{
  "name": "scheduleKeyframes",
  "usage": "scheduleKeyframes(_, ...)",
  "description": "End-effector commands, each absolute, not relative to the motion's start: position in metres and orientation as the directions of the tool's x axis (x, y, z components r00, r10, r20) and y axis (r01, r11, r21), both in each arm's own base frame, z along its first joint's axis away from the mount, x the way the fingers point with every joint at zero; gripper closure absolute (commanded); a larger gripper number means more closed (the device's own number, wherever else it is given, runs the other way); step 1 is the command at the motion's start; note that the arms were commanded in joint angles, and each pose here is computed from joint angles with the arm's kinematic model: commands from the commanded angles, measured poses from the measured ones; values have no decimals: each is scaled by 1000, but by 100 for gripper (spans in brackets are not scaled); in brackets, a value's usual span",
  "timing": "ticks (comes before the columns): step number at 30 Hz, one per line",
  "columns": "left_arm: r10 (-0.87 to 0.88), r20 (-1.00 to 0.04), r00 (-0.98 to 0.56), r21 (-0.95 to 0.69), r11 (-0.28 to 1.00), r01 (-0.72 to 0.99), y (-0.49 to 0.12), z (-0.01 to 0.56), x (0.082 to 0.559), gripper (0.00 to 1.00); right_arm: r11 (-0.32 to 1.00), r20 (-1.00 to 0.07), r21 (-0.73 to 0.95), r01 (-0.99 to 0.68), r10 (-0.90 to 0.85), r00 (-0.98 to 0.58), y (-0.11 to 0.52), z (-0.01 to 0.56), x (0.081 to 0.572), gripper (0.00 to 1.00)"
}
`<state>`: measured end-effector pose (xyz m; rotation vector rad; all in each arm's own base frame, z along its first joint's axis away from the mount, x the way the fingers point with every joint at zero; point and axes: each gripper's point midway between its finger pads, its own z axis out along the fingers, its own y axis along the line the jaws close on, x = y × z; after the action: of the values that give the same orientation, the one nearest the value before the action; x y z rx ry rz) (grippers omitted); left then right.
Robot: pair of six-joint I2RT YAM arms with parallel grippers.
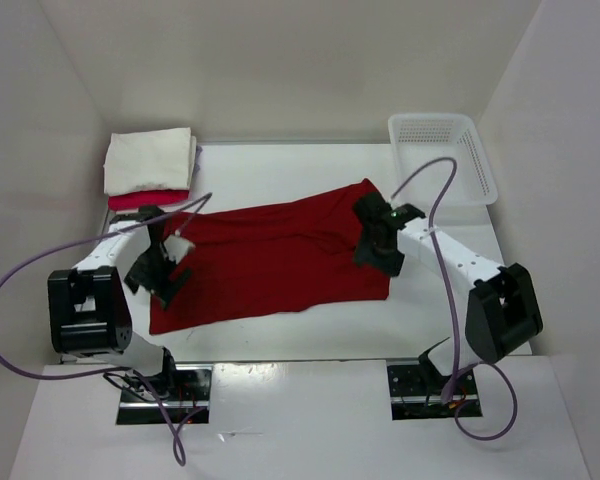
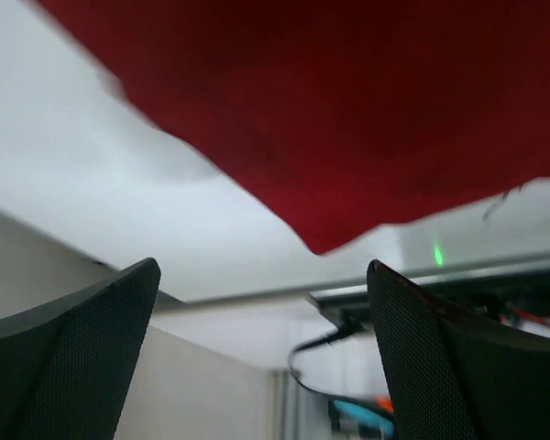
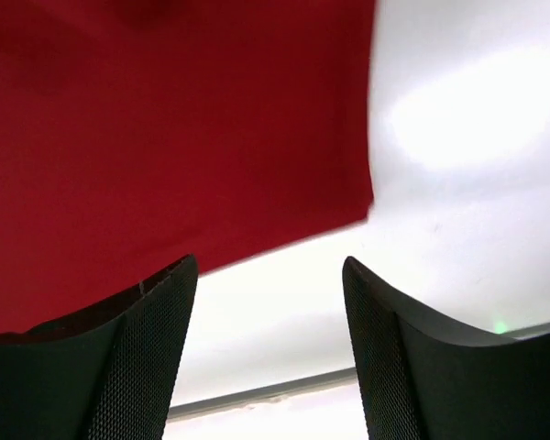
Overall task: Fold and stack the t-shirts
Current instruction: Grap the side of the flattened tshirt closest away from the robot with both arms
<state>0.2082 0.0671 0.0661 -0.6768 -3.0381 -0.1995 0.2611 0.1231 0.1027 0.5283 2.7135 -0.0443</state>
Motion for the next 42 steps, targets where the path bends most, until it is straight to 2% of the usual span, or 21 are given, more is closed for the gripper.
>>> scheduleKeyframes(1, 430, 146, -891, 75, 893, 443, 71, 54, 175, 0, 868, -281, 194, 457, 496, -822, 146, 76, 246, 30)
scheduleKeyframes(3, 420, 183, -889, 65, 897, 437, 74, 46, 169, 0, 845, -270, 207, 494, 534, -801, 139, 66, 242, 27)
scheduleKeyframes(7, 439, 188, -878, 24, 892, 451, 74, 37, 178, 0, 824, -251, 207, 528, 566, -785, 126, 53, 243, 23)
scheduleKeyframes(9, 440, 234, -867, 49, 885, 463, 83, 30, 183, 0, 818, -239, 198, 541, 575, -783, 121, 46, 244, 23)
scheduleKeyframes(10, 447, 228, -865, 75, 878, 474, 85, 25, 191, 0, 819, -229, 181, 544, 573, -787, 120, 41, 241, 19)
scheduleKeyframes(13, 474, 275, -837, 29, 866, 500, 78, 10, 188, 0, 808, -206, 164, 566, 589, -782, 113, 32, 236, 19)
scheduleKeyframes(14, 488, 276, -828, 15, 859, 511, 73, 5, 190, 5, 803, -205, 163, 573, 596, -776, 110, 31, 234, 18)
scheduleKeyframes(15, 488, 276, -828, 15, 859, 511, 73, 5, 190, 16, 803, -205, 163, 573, 596, -776, 110, 31, 234, 18)
scheduleKeyframes(17, 481, 279, -831, -10, 867, 498, 69, -2, 189, 40, 788, -203, 165, 593, 615, -762, 107, 33, 235, 16)
scheduleKeyframes(18, 481, 269, -835, -3, 867, 498, 69, -1, 194, 55, 788, -203, 165, 593, 615, -762, 107, 33, 235, 16)
scheduleKeyframes(19, 482, 278, -831, -21, 868, 496, 68, -3, 194, 64, 790, -189, 143, 596, 613, -767, 105, 28, 231, 16)
scheduleKeyframes(21, 473, 280, -836, -19, 873, 487, 68, -4, 197, 92, 791, -165, 124, 599, 612, -774, 105, 25, 226, 16)
scheduleKeyframes(23, 481, 262, -837, -24, 870, 492, 64, -4, 205, 92, 787, -149, 100, 609, 617, -773, 103, 17, 218, 16)
scheduleKeyframes(25, 473, 246, -846, -48, 878, 477, 58, -4, 208, 97, 787, -127, 104, 608, 617, -777, 107, 14, 218, 23)
scheduleKeyframes(26, 473, 232, -850, -49, 878, 476, 57, -1, 214, 97, 794, -121, 93, 601, 608, -785, 107, 9, 220, 34)
scheduleKeyframes(27, 474, 229, -850, -58, 879, 474, 56, 2, 215, 99, 794, -103, 94, 600, 607, -788, 111, 7, 220, 66)
scheduleKeyframes(29, 474, 204, -856, -86, 880, 467, 49, 6, 220, 100, 808, -89, 109, 578, 587, -804, 116, 9, 226, 93)
scheduleKeyframes(30, 474, 180, -862, -81, 880, 467, 48, 14, 228, 100, 818, -97, 117, 564, 574, -813, 117, 12, 229, 100)
scheduleKeyframes(33, 465, 147, -873, -72, 885, 460, 47, 28, 239, 100, 836, -140, 114, 536, 548, -825, 115, 34, 242, 100)
scheduleKeyframes(37, 474, 77, -877, -39, 880, 473, 48, 47, 267, 100, 851, -285, 220, 476, 523, -803, 126, 97, 305, 100)
scheduleKeyframes(42, 458, 43, -888, -16, 889, 458, 54, 43, 307, 100, 878, -232, 246, 410, 464, -855, 135, 79, 362, 100)
